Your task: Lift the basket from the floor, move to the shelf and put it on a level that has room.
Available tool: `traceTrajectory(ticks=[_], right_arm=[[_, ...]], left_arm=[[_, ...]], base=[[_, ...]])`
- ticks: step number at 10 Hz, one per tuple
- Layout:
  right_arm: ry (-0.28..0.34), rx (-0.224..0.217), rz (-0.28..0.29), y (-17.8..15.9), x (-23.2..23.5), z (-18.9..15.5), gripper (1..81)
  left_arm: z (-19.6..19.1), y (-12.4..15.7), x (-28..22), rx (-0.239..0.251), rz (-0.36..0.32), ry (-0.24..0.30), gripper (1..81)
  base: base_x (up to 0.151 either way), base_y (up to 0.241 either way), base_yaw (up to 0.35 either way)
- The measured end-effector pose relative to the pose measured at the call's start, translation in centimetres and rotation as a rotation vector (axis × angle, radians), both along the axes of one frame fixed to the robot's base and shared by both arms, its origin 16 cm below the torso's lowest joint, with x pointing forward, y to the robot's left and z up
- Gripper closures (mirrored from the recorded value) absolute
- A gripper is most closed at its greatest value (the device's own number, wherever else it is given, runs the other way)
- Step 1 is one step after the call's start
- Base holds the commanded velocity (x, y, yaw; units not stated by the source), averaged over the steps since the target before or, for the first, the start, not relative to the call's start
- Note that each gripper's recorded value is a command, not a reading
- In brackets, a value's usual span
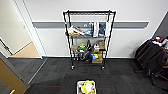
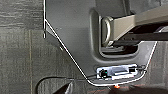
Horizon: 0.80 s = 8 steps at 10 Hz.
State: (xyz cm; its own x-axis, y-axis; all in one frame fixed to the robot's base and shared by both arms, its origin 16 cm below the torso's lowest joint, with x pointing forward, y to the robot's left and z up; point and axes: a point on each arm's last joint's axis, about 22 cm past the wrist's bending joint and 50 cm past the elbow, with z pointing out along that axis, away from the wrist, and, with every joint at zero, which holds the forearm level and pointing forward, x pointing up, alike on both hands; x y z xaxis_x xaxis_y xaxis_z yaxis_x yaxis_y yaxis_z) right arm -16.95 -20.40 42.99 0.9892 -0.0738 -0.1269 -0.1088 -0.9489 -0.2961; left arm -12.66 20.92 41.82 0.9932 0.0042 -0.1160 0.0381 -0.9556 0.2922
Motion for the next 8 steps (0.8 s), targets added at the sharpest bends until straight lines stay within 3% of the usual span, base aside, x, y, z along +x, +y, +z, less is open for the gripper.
traceTrajectory(ticks=[8], right_arm=[[0.001, 0.000, 0.000, 0.01, -0.09, 0.03, 1.0]], left_arm=[[-0.01, 0.00, 0.04, 0.000, 0.000, -0.001, 1.0]], base=[[0.125, 0.000, 0.000]])
